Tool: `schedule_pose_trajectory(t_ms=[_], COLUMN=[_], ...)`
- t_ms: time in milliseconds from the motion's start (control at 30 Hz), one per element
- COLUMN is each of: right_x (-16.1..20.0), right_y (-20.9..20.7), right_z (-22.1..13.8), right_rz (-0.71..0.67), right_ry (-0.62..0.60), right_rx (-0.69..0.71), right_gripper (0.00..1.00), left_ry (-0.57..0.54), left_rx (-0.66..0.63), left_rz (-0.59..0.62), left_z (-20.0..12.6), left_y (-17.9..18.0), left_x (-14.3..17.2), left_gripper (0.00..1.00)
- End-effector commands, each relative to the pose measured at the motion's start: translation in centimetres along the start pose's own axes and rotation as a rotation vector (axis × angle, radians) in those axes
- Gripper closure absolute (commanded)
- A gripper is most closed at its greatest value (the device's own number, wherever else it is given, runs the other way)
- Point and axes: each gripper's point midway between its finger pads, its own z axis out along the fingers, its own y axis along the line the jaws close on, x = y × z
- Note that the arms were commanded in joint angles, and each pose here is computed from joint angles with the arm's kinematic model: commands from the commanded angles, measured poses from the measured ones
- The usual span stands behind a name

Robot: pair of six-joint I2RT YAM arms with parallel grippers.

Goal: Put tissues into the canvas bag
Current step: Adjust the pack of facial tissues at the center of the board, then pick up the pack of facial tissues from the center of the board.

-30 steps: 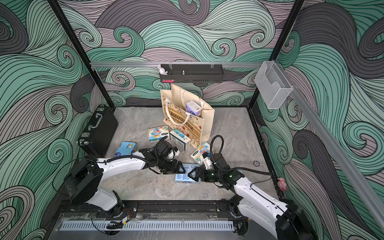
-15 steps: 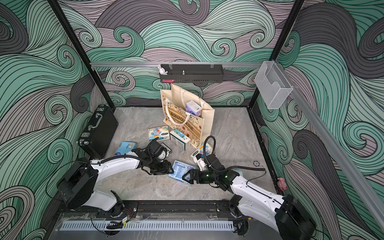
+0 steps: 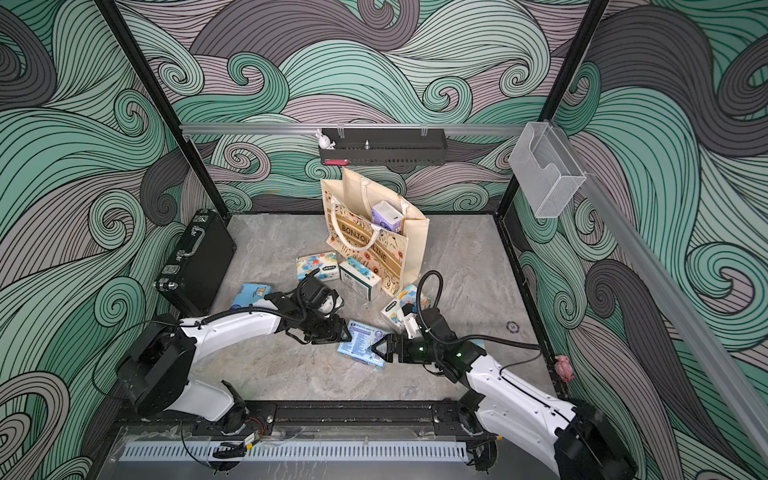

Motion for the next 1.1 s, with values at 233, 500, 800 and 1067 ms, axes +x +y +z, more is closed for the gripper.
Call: schedule_pose_trajectory(t_ms=[233,500,800,1067], right_x=[-0.4,-0.6,-0.8,-1.6], right_y=[-0.6,-0.9,-1.0,-1.3], right_z=[0.5,1.4,2.4,3.0], right_rz=[0.022,0.049,0.071,0.100], right_ry=[-0.020,-0.020,-0.009,-0.033], right_rx=[-0.003,-0.018,-0.039,-0.041], right_gripper=[0.01,0.01,0.01,0.01], left_ry=[0.003,0.021,0.031,0.030], left_rx=[0.005,-0.013,-0.024,-0.041], left_rz=[0.016,-0.033,-0.074,-0.096], left_z=[0.7,1.8,2.6,2.6], left_y=[0.1,3.0,5.1,6.4], left_x=[-0.8,0.4,1.3,1.8], left_gripper=[0.52,0.60,0.65,0.65])
